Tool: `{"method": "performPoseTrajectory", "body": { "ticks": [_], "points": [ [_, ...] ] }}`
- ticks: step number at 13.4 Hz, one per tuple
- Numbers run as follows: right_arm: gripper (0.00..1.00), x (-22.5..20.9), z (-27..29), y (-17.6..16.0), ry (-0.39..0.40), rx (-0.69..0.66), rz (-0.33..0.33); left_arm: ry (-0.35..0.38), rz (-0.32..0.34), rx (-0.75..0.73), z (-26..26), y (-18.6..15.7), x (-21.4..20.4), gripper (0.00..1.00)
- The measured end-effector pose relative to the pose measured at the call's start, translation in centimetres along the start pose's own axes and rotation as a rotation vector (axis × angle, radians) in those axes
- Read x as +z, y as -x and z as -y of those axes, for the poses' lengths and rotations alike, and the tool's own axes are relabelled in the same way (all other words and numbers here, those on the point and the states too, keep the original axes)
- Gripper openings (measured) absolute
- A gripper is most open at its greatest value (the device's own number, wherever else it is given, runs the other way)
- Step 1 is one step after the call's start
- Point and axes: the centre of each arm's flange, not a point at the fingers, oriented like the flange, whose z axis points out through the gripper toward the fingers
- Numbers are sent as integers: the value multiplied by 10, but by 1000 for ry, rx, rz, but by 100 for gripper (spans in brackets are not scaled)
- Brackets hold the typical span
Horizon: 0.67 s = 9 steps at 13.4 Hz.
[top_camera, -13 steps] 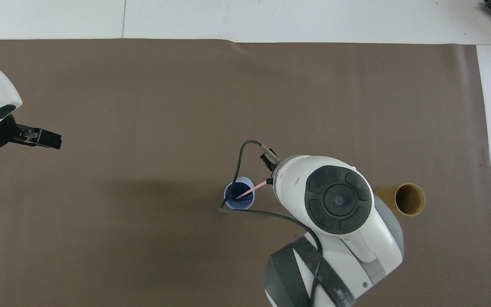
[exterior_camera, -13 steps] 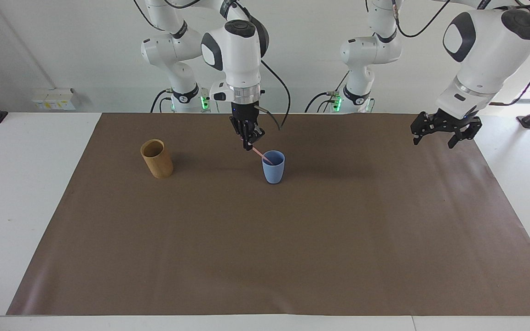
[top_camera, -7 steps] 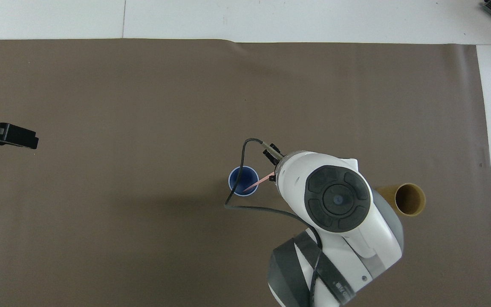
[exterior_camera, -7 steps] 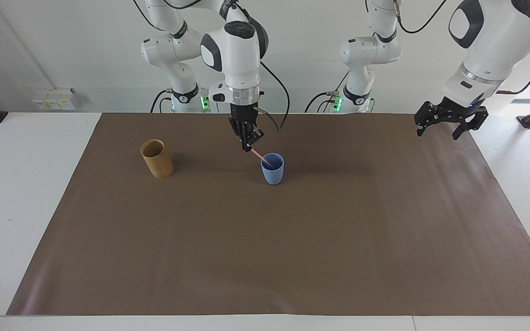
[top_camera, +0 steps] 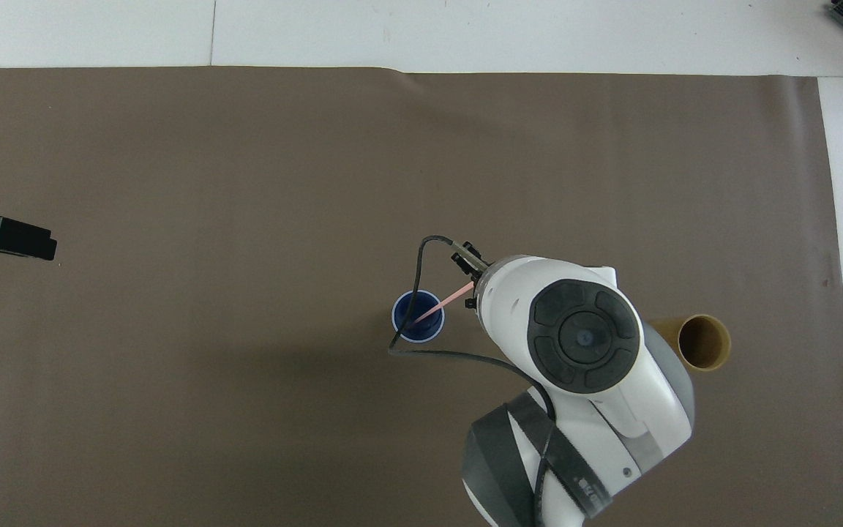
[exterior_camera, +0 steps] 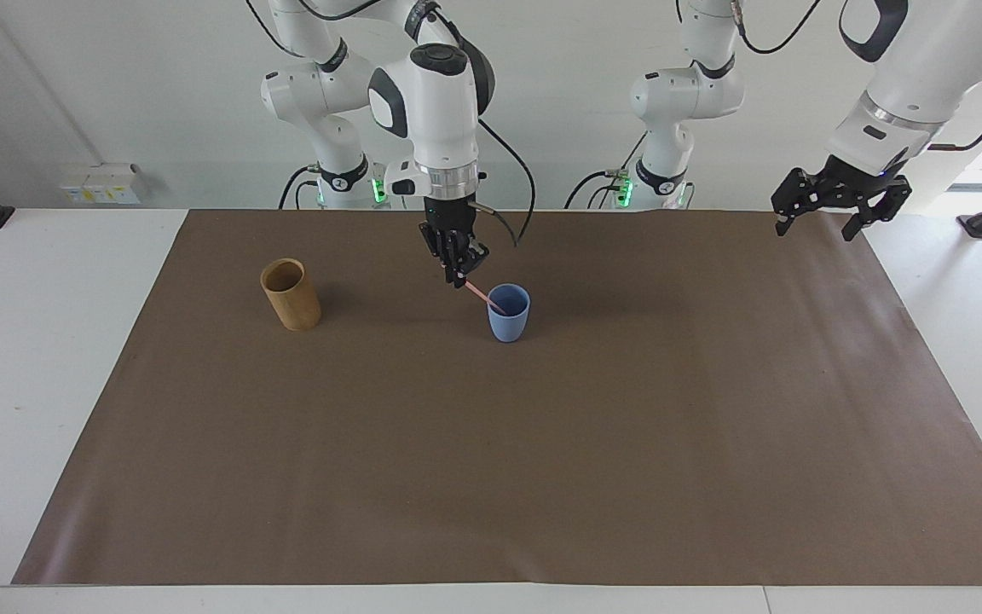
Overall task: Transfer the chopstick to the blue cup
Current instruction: 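Lower the chopstick into the blue cup and open the right gripper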
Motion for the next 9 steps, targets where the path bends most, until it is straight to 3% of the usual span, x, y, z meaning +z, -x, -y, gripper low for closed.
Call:
{"method": "performPoseTrajectory", "body": {
  "ticks": [1,2,5,9],
  "points": [
    [60,-1,-1,-3,5,-7,-1,0,2,0,0,0,0,100],
    [67,-3,-5,-10,19,-29,-2,0,4,-2,0,0,0,100],
    [99,-22,-29,-50,85,-143,-5,5,6,-10,1,1,1,100],
    [100,-60,-66,-101,131,-340,-7,20,15,-32,0,1,6,100]
  ]
}}
